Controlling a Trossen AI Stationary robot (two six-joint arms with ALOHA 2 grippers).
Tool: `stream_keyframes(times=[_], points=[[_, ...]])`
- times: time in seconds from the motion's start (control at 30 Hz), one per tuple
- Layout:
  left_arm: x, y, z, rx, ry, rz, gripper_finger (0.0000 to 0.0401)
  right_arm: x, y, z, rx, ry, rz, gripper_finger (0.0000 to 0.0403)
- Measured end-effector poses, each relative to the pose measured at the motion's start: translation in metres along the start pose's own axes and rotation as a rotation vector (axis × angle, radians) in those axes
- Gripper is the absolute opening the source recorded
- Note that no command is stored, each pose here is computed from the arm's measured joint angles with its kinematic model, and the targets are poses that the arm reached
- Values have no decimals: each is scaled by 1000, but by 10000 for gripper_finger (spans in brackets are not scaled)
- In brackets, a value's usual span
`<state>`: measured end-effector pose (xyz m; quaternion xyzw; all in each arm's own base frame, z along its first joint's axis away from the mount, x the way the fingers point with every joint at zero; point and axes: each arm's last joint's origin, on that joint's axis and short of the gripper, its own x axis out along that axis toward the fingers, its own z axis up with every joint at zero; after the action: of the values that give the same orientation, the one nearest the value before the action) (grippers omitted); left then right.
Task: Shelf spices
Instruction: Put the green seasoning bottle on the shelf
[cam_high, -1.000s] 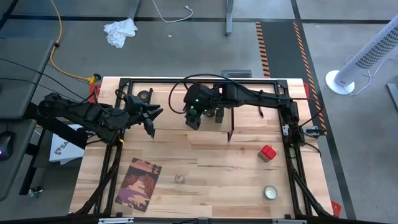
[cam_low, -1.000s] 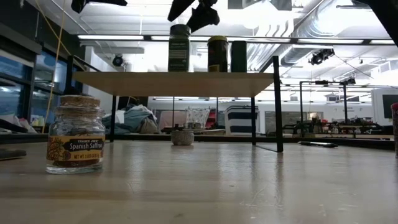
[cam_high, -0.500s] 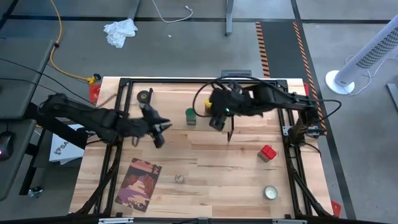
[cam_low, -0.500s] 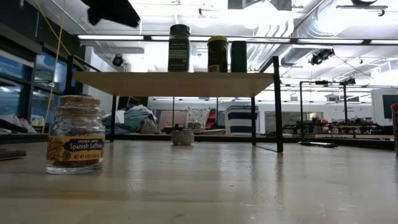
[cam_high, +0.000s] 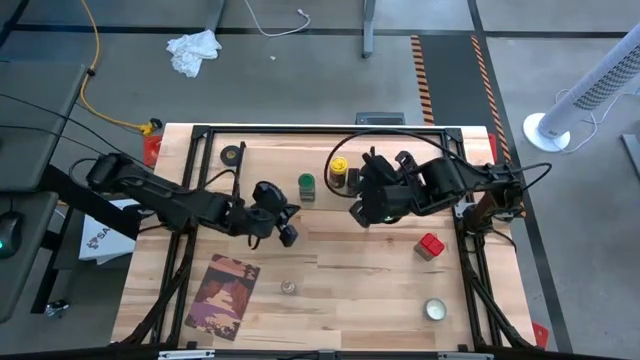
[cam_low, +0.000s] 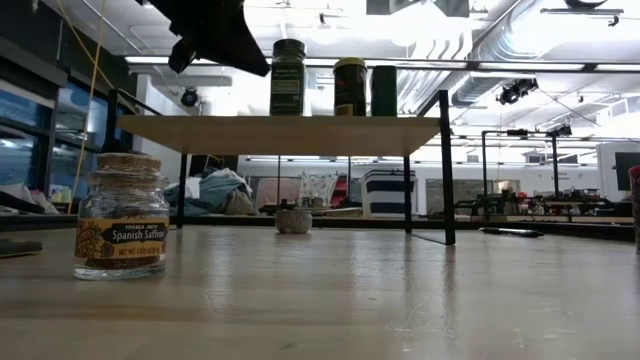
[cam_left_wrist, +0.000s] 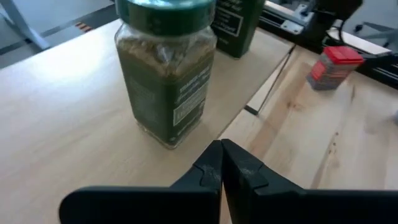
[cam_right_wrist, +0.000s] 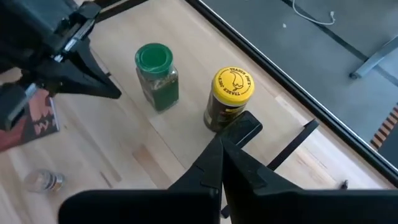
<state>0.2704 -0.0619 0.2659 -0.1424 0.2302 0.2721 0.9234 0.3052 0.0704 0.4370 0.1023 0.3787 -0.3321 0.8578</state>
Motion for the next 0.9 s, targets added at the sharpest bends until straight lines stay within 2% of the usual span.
stream_keyframes(times=[0.3, 0.67, 0.9], points=[[20, 6, 5, -7, -16, 49, 0, 0, 0, 0, 23, -18, -17, 0], [49, 16, 18, -59, -42, 10, 0, 1, -2, 2, 28, -18, -24, 0], [58, 27, 21, -10, -29, 51, 0, 1, -2, 2, 28, -18, -23, 0]])
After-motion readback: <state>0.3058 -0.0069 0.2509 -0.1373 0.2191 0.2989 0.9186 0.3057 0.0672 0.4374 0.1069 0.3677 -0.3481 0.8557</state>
